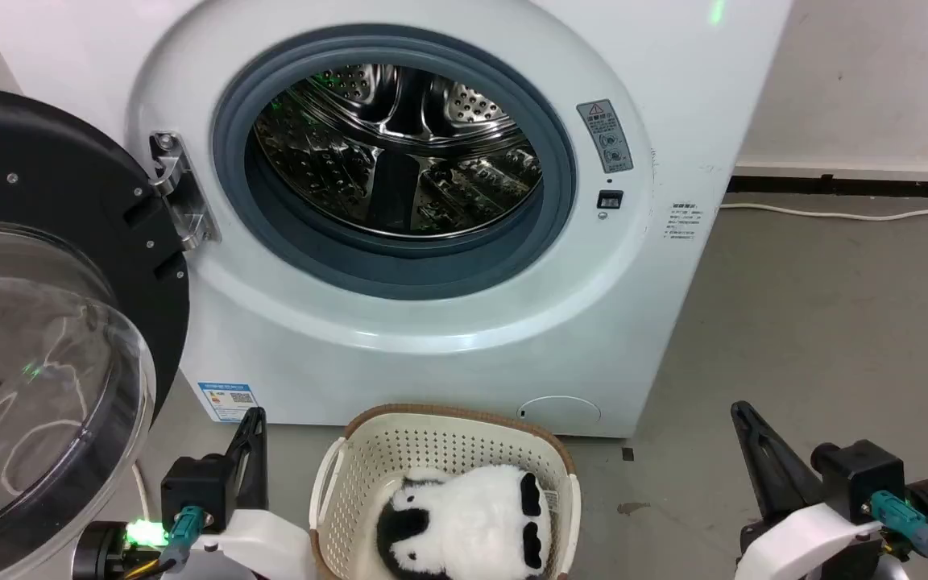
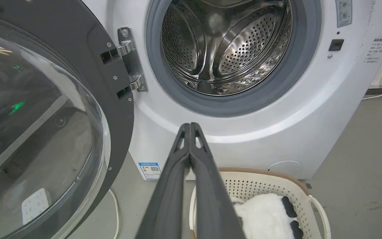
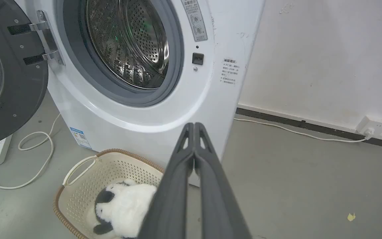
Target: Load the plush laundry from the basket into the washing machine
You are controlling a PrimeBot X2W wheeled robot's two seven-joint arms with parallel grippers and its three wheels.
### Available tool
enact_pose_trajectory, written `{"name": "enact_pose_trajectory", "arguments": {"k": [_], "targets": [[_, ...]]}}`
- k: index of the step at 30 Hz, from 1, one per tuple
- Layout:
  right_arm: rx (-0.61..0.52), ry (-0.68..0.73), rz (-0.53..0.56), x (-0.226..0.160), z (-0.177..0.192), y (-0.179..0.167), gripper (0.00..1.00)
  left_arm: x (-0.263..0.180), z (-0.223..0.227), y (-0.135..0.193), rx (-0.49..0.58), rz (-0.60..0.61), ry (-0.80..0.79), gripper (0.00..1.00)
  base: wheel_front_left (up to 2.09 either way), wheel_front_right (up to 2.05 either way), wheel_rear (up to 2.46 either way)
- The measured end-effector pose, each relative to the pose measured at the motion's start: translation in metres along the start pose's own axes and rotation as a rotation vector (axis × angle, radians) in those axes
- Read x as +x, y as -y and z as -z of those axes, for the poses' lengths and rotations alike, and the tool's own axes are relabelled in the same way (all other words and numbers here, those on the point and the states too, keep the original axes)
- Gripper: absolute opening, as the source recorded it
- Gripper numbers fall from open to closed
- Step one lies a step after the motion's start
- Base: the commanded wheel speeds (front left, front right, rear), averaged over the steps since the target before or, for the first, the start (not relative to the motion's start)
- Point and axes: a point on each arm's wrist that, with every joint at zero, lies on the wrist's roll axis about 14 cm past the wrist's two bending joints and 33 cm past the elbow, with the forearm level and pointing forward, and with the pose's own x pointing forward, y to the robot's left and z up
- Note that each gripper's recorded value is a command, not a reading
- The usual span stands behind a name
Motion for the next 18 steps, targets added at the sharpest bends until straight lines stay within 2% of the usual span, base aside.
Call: {"name": "enact_pose_trajectory", "arguments": {"k": [18], "targets": [[0.0, 0.0, 0.0, 0.0, 0.0, 0.0001, 0.0, 0.0, 0.0, 0.0001, 0.0, 0.0, 0.0, 0.0, 0.0, 0.0, 0.0]]}}
